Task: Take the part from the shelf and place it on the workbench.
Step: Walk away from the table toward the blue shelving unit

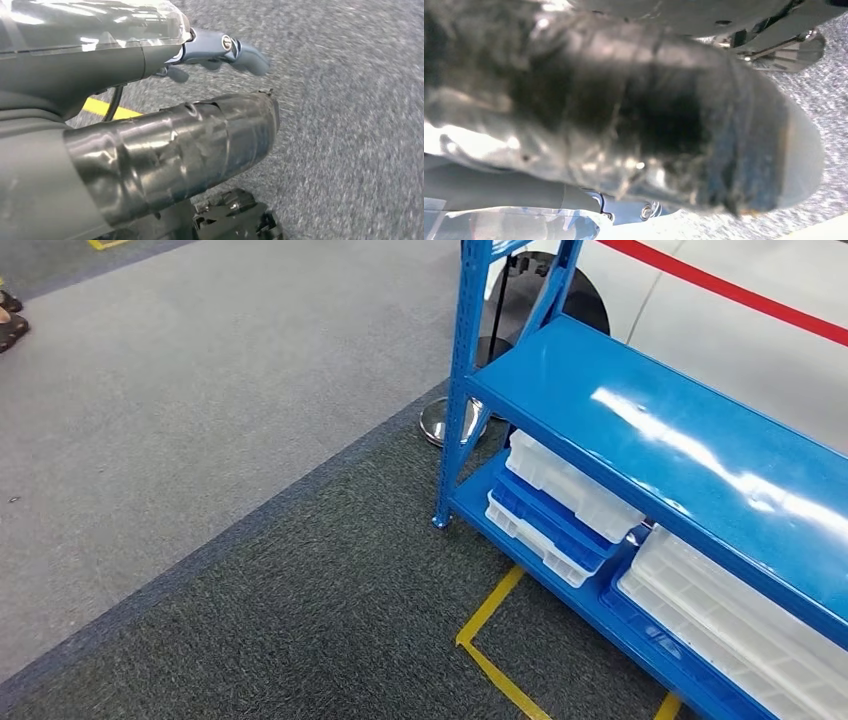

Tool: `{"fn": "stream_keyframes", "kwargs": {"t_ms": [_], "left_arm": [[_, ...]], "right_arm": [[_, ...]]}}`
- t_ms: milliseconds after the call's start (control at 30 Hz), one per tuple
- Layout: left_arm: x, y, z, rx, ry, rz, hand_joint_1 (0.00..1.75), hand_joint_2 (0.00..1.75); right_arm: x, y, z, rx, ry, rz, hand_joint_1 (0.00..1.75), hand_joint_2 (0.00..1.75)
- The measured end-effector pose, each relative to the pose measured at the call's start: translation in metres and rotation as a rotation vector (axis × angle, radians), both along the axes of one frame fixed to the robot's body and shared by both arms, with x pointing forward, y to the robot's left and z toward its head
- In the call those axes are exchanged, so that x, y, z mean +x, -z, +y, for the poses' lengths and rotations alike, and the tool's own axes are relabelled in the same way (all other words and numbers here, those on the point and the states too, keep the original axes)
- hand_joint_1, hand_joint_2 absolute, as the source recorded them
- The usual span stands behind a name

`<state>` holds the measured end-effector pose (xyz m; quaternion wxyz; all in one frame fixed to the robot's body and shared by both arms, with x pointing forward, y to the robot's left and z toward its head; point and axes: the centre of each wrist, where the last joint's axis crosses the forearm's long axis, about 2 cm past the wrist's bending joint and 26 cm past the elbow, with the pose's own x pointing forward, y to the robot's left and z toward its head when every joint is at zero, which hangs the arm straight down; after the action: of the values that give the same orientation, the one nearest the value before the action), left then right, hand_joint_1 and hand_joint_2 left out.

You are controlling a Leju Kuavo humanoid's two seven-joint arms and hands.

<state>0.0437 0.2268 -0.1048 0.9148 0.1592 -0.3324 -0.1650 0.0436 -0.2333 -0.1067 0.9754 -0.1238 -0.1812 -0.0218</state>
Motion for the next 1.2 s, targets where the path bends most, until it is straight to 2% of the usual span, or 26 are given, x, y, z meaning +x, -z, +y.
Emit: {"fn": "stream_keyframes", "kwargs": {"t_ms": [1200], "left_arm": [[-0.0009,0.0001,-0.0007,-0.005,0.006,-0.002,0.00,0.00]], "right_arm": [[-0.0017,0.0001,0.0015,0.003,-0.015,0.004,0.00,0.00]]}}
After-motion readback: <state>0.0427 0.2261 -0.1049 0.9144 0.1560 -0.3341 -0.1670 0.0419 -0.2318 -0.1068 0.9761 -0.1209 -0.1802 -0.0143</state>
